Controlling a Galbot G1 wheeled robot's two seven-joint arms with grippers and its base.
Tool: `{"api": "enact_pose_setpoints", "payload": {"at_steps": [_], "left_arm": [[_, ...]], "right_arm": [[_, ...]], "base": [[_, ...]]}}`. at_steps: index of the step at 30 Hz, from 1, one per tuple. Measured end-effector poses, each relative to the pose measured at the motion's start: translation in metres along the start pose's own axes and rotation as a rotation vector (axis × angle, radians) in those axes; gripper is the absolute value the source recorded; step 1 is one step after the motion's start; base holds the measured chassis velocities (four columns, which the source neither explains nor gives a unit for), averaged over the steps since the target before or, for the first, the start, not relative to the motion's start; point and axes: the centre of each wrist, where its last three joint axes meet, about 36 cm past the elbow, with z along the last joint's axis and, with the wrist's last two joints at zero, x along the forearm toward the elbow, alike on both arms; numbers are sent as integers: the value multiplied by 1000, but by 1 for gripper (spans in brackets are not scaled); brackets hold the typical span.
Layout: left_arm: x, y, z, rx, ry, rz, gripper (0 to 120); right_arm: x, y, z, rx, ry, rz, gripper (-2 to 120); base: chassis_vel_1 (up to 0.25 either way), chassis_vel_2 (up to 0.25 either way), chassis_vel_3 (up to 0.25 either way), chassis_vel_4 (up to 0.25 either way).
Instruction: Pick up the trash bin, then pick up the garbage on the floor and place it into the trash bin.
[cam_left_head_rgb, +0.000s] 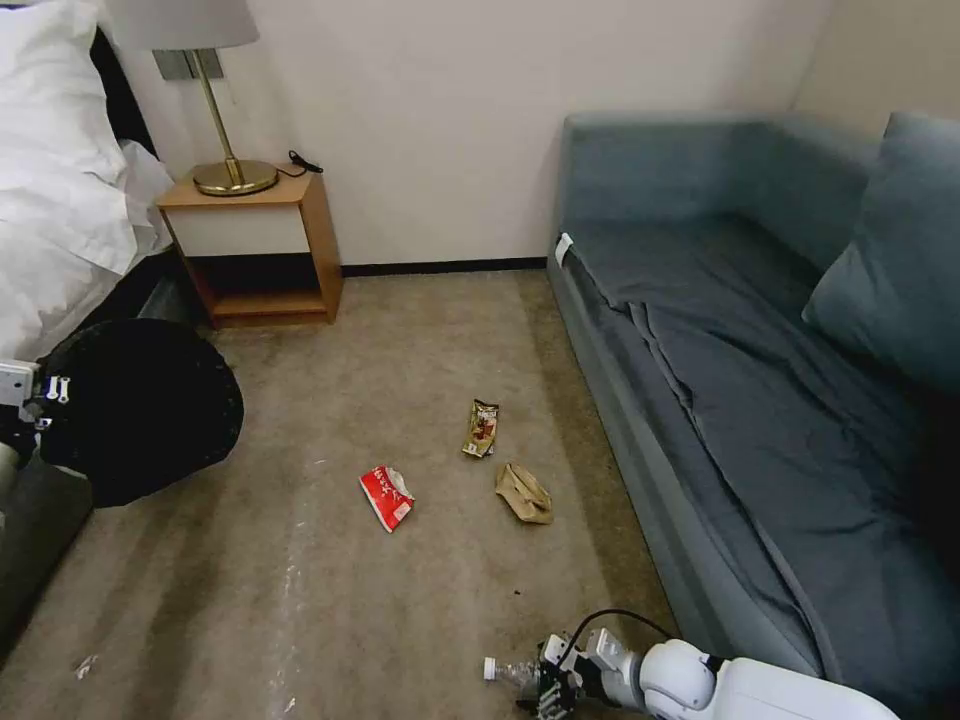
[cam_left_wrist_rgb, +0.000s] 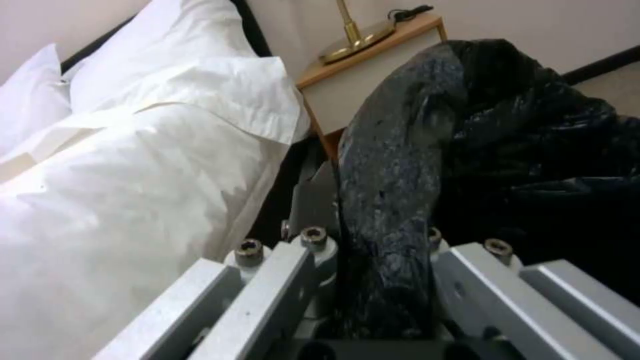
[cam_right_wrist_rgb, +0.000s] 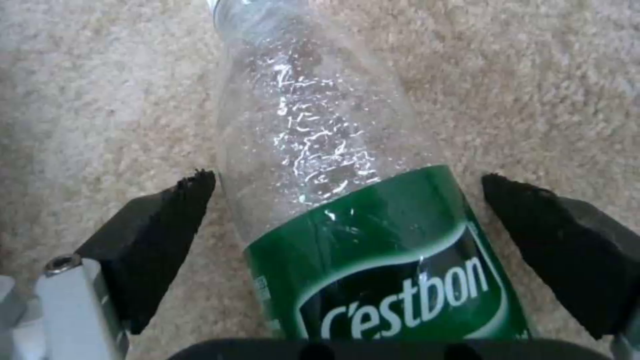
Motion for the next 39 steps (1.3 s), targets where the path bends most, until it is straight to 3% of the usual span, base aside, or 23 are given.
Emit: {"api": "enact_pose_setpoints", "payload": {"at_steps": [4, 6, 9, 11, 27, 31, 39], "left_arm": [[1, 0, 1, -1, 1, 0, 6], [2, 1, 1, 0, 3, -1, 6], [2, 1, 1, 0, 2, -2, 6], [4, 2, 3, 0, 4, -1, 6], [6, 4, 12, -3, 12, -3, 6], [6, 2, 12, 0, 11, -2, 6], [-1, -16, 8, 55, 9, -12, 6]], "right_arm": [[0, 0, 2, -3, 0, 2, 92], [0, 0, 3, -7, 0, 8, 79], [0, 0, 4, -8, 0, 9, 76], [-1, 2, 4, -10, -2, 6, 64], [-6, 10, 6, -24, -13, -5, 30], [-5, 10, 3, -28, -24, -3, 29], [1, 15, 1, -49, -47, 15, 28]], "base": [[0, 0, 0, 0], [0, 0, 0, 0], [0, 0, 0, 0], [0, 0, 0, 0], [0, 0, 0, 0], [0, 0, 0, 0], [0, 0, 0, 0]]}}
